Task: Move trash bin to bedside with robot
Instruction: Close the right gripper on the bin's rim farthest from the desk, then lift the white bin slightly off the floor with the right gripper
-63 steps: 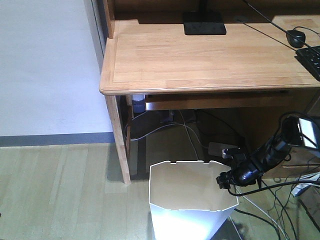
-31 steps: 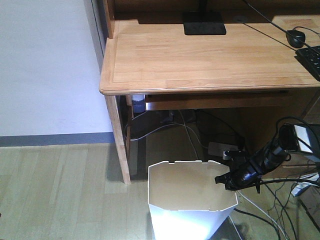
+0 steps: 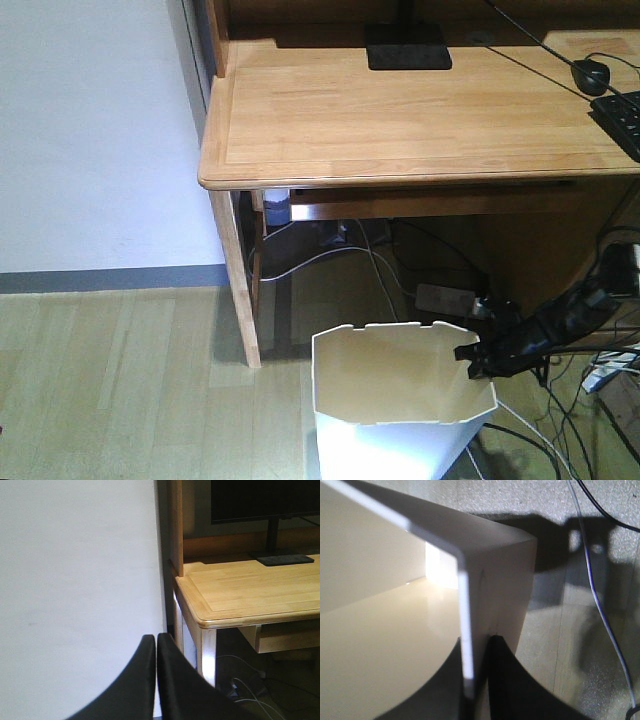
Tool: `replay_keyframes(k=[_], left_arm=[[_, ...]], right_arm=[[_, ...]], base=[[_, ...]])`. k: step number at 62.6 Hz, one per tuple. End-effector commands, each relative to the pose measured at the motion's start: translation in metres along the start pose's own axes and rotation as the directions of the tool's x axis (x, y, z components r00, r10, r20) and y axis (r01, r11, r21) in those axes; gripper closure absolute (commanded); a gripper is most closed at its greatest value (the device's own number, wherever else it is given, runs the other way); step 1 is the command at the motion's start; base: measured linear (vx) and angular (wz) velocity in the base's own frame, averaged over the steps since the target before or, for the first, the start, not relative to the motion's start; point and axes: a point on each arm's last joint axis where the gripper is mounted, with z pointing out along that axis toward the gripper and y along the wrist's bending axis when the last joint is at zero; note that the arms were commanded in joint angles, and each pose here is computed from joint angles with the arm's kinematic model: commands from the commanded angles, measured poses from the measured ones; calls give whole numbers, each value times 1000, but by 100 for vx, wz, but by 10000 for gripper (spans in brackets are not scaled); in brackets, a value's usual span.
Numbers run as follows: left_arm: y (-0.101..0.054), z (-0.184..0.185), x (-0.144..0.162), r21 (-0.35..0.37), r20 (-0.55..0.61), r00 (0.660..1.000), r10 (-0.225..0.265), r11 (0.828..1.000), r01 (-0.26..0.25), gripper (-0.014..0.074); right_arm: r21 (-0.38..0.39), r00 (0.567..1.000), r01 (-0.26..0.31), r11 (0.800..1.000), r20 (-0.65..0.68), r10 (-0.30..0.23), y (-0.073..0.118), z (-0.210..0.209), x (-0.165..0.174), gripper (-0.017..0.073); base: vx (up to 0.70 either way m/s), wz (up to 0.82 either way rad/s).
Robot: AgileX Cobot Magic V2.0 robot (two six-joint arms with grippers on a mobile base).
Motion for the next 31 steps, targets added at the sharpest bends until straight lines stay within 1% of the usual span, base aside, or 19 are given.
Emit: replay_keyframes(k=[1,7,13,16,20,23,28,31], left_arm=[[-1,-2,-15,5,102,995,-6,1000,5,600],[-1,-2,-15,5,102,995,-6,1000,5,600],[-1,-2,-15,5,102,995,-6,1000,5,600],[-1,-2,-15,5,102,995,-6,1000,5,600],[-1,-2,-15,5,102,995,-6,1000,5,600],[-1,-2,-15,5,102,995,-6,1000,5,600],[-1,-2,-15,5,102,995,-6,1000,5,600],[-1,-2,-15,5,102,995,-6,1000,5,600]], right_arm=[[-221,998,8,975,65,6,19,-58,-37,564],[-276,998,32,961,65,-14,24,-77,-41,564],[-255,996,57,965,81,-38,27,-96,-40,563],[-227,993,77,971,105,-55,31,-108,-40,563],[-203,991,90,975,119,-67,35,-121,-33,563],[-191,985,121,974,142,-94,40,-133,-30,563],[-199,980,156,968,157,-125,51,-149,-21,563],[-212,979,161,964,158,-129,57,-158,-13,563]], base=[[0,0],[0,0],[0,0],[0,0],[0,0],[0,0],[0,0],[0,0]])
